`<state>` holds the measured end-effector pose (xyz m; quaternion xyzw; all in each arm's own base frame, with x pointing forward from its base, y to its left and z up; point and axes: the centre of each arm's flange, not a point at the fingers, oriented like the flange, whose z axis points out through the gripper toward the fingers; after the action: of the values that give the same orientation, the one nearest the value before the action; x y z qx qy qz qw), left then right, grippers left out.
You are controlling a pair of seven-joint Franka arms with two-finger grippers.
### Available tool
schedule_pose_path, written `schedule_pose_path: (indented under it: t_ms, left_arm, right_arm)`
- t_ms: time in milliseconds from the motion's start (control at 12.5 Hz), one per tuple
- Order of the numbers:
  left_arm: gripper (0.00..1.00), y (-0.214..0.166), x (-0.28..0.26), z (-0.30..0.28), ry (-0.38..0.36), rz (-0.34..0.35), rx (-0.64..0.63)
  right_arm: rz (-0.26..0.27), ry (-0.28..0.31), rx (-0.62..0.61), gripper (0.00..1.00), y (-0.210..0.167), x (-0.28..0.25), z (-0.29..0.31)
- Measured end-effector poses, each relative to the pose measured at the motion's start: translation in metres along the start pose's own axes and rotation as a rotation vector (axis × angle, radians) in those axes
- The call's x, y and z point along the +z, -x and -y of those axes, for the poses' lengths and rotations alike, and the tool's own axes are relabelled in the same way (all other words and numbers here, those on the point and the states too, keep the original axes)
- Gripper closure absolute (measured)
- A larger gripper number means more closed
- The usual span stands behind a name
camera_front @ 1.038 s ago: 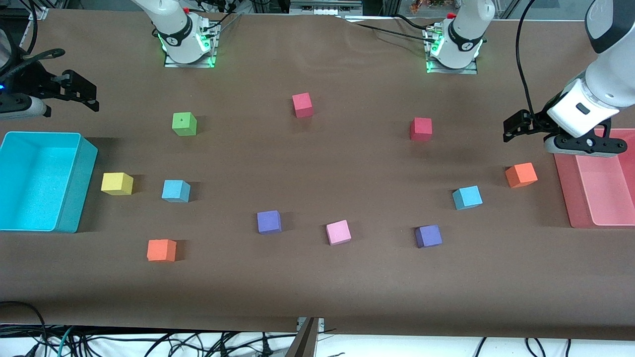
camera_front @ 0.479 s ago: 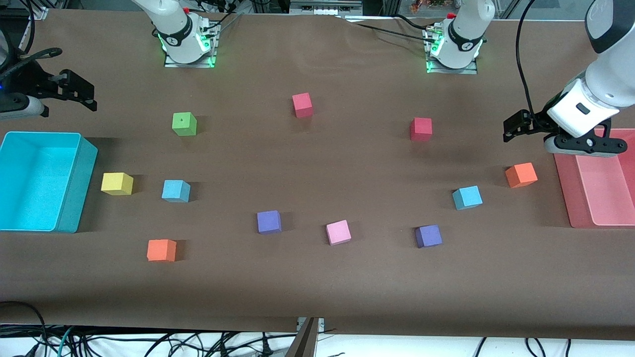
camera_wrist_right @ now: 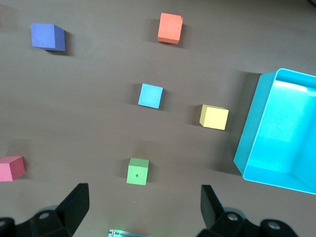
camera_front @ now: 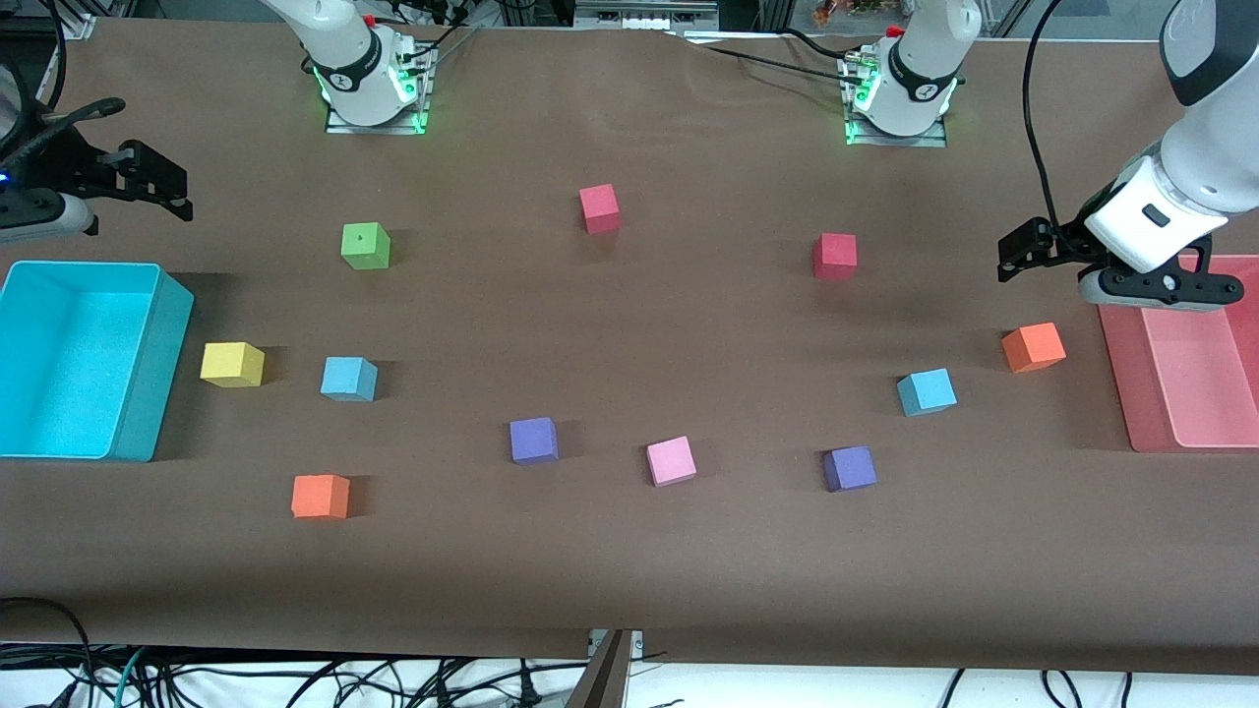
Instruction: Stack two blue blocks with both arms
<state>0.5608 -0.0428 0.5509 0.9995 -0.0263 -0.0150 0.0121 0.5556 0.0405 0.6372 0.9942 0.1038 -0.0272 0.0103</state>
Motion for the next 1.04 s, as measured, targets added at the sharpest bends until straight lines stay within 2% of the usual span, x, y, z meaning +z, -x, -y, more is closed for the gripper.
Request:
schedule_pose_path:
  t_ms: [1038]
  left_arm:
    - [0.00, 0.0000, 0.0000, 0.0000, 0.000, 0.000, 0.000]
  right_arm:
    - [-0.004, -0.038, -0.053, 0.00, -0.0008, 0.0015, 0.0061]
